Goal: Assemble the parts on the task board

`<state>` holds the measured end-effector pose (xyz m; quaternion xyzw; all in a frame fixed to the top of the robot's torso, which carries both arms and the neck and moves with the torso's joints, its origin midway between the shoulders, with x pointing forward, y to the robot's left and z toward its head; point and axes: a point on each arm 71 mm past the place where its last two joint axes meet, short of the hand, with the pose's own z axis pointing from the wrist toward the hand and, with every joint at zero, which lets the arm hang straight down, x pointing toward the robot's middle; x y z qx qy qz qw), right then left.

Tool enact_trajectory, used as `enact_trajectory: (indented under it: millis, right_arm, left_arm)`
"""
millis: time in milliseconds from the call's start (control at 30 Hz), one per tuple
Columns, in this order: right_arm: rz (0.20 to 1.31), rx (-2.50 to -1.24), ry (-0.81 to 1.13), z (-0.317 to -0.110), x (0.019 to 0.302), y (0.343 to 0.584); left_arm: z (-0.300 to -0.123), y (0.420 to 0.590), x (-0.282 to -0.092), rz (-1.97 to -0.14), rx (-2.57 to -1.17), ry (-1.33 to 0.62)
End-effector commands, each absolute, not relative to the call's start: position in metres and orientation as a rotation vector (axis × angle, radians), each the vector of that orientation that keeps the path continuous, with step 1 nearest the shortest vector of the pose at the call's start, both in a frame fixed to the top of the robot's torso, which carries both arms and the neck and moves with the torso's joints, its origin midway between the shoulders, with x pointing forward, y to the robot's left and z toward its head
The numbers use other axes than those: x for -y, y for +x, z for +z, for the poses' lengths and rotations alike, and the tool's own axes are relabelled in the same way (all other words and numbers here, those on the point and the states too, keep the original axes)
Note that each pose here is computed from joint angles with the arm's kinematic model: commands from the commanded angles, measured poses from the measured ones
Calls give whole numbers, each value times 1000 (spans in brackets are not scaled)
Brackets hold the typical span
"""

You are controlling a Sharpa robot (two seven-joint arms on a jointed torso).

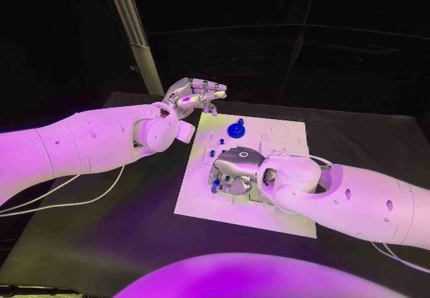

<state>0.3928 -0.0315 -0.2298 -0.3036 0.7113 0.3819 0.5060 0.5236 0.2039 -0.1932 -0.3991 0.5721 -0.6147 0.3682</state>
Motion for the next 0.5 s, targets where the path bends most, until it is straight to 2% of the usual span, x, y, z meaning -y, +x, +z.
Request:
enact_trajectory:
  millis: [33,500]
  right_arm:
    - [924,-1718,-755,-230,30,392]
    - [862,-1755,-802,-239,31,393]
  left_arm:
    - [-192,524,-203,-1594,-1468,-1022]
    - [-192,524,-203,-1594,-1469,-1023]
